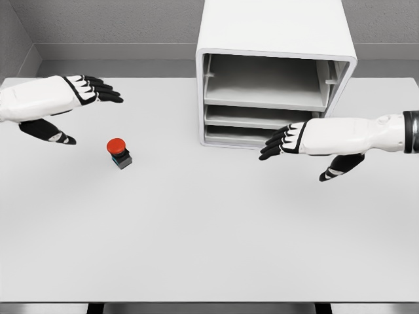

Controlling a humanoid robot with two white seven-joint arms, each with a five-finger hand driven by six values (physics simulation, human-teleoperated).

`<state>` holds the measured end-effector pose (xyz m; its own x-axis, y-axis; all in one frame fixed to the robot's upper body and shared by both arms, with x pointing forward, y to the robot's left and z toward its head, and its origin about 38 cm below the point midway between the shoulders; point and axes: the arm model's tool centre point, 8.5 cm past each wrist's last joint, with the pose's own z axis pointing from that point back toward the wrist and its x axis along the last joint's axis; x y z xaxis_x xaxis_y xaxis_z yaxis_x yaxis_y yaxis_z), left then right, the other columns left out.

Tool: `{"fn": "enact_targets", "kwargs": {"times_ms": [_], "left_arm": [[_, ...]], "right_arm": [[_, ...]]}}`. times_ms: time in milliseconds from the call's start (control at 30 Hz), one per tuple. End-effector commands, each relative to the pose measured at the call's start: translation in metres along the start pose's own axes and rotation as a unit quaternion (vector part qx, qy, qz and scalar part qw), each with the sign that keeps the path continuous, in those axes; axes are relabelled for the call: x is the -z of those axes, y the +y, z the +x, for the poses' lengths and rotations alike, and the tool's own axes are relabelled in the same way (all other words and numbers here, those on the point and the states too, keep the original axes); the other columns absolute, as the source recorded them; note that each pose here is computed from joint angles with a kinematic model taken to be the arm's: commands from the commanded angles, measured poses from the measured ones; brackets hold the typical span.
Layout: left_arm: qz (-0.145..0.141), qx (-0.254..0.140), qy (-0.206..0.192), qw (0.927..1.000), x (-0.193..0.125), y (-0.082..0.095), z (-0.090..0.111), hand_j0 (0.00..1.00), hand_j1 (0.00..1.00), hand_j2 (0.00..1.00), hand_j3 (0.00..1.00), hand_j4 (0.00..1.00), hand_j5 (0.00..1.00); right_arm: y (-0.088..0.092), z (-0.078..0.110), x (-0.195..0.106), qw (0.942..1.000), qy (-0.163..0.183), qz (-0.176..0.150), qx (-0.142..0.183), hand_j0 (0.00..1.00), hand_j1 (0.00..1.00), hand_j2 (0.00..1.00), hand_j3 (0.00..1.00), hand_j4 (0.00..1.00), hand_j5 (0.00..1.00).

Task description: Slide open multi-storey tabletop storage cabinets and put open load switch and slide close multi-storey tabletop storage cabinets

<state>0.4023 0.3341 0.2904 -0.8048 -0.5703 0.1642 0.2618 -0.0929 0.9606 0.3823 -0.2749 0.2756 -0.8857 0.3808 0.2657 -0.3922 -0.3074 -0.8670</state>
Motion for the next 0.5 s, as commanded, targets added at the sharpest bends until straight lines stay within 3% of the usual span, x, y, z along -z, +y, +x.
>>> {"fn": "enact_targets", "kwargs": {"times_ms": [0,67,167,267,300,367,467], "left_arm": [[-0.011,-0.034,-0.003,0.9993,0.007,-0.018,-0.006,1.0,1.0,1.0,1.0,1.0,1.0],[-0.011,-0.044,0.004,0.999,0.006,-0.022,-0.012,1.0,1.0,1.0,1.0,1.0,1.0],[-0.039,-0.063,0.02,0.9971,0.016,-0.037,-0.03,1.0,1.0,1.0,1.0,1.0,1.0],[-0.041,-0.076,0.034,0.9957,0.014,-0.043,-0.04,1.0,1.0,1.0,1.0,1.0,1.0],[-0.04,-0.085,0.031,0.9951,0.021,-0.05,-0.042,1.0,1.0,1.0,1.0,1.0,1.0],[-0.071,-0.067,0.019,0.995,0.041,-0.057,-0.036,1.0,1.0,1.0,1.0,1.0,1.0],[-0.081,-0.057,0.012,0.995,0.054,-0.062,-0.032,1.0,1.0,1.0,1.0,1.0,1.0]], "right_arm": [[0.0,0.0,-0.001,1.0,0.001,0.0,0.003,1.0,1.0,1.0,1.0,1.0,1.0],[-0.006,0.0,-0.003,1.0,0.004,0.007,-0.006,1.0,1.0,1.0,1.0,1.0,1.0],[-0.011,0.0,-0.004,0.9999,0.005,-0.001,-0.011,1.0,1.0,1.0,1.0,1.0,1.0],[-0.021,0.001,-0.004,0.9991,0.004,-0.04,-0.016,1.0,1.0,1.0,1.0,1.0,1.0],[-0.024,0.001,-0.005,0.9989,0.004,-0.044,-0.019,1.0,1.0,1.0,1.0,1.0,1.0],[-0.027,0.003,0.002,0.9988,-0.005,-0.044,-0.022,1.0,1.0,1.0,1.0,1.0,1.0],[-0.027,0.006,0.012,0.999,-0.018,-0.032,-0.025,1.0,1.0,1.0,1.0,1.0,1.0]]}}
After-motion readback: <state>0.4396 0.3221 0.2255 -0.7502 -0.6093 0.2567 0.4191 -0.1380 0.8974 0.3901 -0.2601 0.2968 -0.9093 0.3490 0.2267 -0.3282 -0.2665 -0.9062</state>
